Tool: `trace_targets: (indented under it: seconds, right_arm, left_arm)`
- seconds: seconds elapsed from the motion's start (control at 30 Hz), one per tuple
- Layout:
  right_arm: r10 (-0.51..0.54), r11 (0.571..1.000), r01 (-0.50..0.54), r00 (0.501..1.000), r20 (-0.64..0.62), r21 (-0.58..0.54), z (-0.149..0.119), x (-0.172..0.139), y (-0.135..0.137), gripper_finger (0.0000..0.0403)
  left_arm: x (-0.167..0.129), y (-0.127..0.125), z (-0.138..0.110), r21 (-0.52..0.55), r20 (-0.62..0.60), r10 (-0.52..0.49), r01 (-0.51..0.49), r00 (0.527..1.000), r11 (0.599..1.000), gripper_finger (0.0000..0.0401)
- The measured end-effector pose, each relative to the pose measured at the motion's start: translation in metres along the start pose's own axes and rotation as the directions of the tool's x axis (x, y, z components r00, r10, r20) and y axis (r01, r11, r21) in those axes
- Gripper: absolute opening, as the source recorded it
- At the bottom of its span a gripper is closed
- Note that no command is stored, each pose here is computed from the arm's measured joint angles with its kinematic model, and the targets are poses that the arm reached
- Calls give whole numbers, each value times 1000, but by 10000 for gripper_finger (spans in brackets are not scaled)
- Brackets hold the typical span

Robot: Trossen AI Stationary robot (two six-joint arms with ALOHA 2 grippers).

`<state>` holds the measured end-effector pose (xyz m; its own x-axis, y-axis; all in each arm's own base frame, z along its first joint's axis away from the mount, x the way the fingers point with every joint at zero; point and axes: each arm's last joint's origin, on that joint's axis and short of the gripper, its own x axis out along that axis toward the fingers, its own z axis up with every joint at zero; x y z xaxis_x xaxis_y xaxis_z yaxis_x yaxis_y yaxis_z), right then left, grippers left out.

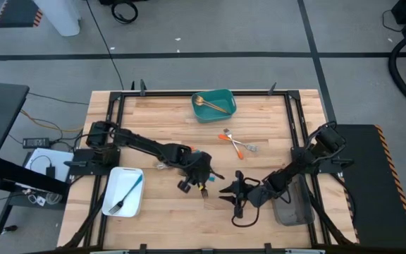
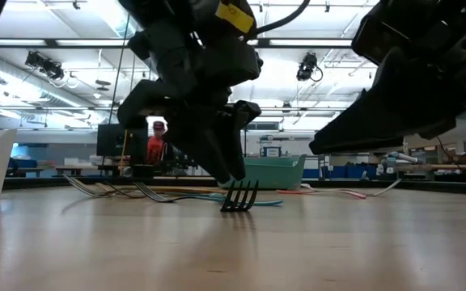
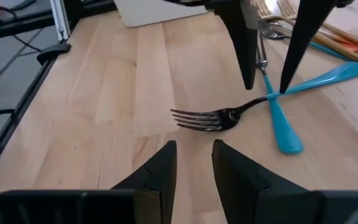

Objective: Sort silverware by color (type)
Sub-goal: Put the blue fork into the white bin

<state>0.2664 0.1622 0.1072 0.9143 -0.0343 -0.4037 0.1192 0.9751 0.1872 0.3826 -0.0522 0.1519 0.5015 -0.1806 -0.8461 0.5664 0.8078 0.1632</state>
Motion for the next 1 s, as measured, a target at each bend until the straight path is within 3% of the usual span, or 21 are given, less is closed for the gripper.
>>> trace_targets:
  seconds: [0.17, 0.57, 1.0]
  right_arm:
    - [1, 1000, -2, 1000, 5, 7, -1, -2, 2, 110]
    - [0, 999, 0, 1000, -1, 36, -2, -2, 2, 110]
    - [-2, 999, 2, 1000, -5, 36, -2, -2, 2, 110]
  left_arm:
    - [6, 5, -7, 25, 9, -66, 66, 998, 998, 133]
    - [18, 2, -12, 122, -17, -90, 92, 996, 988, 128]
    - [21, 1, -16, 115, -41, -114, 118, 993, 986, 57]
